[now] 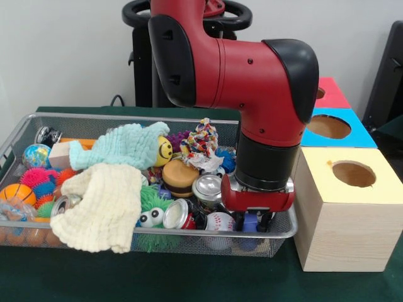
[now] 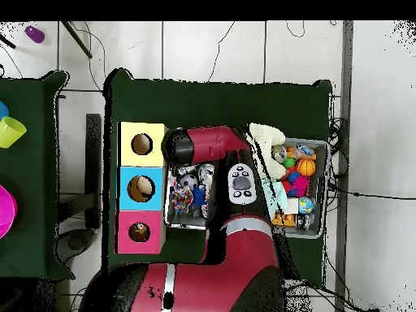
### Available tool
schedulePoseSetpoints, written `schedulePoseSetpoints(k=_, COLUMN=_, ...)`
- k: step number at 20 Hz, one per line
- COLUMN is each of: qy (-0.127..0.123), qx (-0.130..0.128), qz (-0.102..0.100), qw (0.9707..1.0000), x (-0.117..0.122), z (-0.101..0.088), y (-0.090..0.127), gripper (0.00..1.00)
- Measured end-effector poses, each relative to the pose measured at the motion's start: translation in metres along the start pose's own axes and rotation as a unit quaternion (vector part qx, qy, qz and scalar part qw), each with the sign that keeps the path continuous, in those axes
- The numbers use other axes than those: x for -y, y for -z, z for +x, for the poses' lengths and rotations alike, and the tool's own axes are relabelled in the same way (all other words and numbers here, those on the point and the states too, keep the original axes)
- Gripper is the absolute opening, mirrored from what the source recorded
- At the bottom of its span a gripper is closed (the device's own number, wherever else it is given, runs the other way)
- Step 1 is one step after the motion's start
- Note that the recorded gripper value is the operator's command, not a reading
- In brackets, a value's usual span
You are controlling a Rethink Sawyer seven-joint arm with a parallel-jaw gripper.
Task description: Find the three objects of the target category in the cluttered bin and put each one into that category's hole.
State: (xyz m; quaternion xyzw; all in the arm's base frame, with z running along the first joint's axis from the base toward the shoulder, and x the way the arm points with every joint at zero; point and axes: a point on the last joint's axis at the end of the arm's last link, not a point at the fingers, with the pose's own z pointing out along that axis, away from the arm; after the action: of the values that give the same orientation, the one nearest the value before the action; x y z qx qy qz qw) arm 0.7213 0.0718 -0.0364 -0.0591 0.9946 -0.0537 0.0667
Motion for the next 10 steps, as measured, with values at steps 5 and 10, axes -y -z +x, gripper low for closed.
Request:
schedulePoseSetpoints(k=5, qy=0.0, qx=0.0, qz=0.0, qw=1.0, x=0.0001, z=-0.0002, y=0.0004, gripper=0.0)
schedulePoseSetpoints(k=10, qy=-0.001, qx=0.003, qz=0.001, qw=1.0, x=0.0023, z=-0.0055, y=0.01, gripper=0.0)
